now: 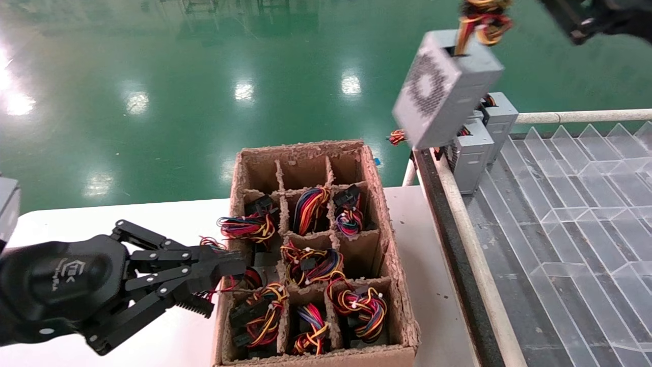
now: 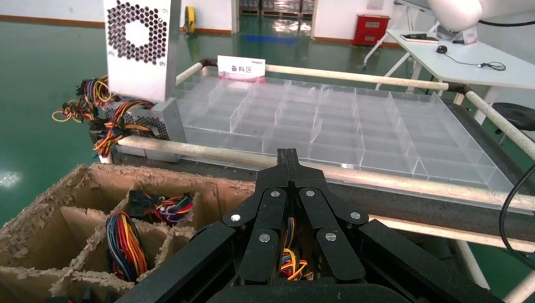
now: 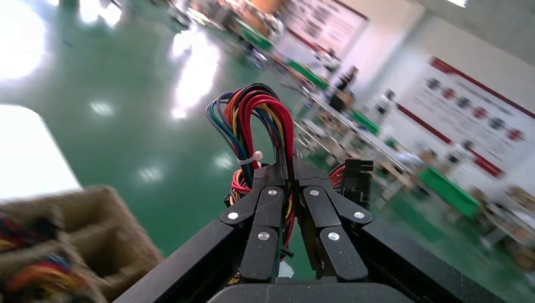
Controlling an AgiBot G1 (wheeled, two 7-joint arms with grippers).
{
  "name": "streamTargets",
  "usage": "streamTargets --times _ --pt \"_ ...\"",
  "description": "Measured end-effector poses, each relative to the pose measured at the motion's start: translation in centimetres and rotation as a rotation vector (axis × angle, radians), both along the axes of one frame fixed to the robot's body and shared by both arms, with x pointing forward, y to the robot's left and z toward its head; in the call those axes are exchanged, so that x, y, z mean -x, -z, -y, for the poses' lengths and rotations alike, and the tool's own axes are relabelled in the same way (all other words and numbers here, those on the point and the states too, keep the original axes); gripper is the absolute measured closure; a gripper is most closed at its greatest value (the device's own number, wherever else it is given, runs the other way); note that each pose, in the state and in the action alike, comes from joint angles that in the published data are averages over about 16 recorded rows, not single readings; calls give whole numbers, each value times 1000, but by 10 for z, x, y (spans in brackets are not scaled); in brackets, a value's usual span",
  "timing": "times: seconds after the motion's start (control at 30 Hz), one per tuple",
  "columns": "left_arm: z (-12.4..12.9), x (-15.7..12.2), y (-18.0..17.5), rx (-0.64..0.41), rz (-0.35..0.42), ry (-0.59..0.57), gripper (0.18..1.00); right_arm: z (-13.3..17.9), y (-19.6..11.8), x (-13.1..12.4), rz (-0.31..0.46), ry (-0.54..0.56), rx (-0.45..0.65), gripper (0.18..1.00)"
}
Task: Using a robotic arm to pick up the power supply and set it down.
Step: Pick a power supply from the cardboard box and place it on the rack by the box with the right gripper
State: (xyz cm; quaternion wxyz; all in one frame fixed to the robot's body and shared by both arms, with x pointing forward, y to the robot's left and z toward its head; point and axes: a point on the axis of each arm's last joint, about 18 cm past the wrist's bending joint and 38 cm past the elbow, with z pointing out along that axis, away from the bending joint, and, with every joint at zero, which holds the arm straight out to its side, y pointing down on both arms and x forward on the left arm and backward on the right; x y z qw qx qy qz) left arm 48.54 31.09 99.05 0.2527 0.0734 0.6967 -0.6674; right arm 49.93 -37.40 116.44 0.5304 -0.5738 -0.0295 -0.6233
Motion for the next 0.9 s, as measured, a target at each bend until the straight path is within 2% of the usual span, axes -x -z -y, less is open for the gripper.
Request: streamTargets --times 0.23,0.5,0.9 --pt "0 0 0 0 0 0 993 43 -1 -3 -11 175 -38 986" --pt "0 0 0 0 0 0 993 85 20 -18 -72 345 -77 986" --pt "0 0 0 0 0 0 993 109 61 -66 -180 441 -153 987"
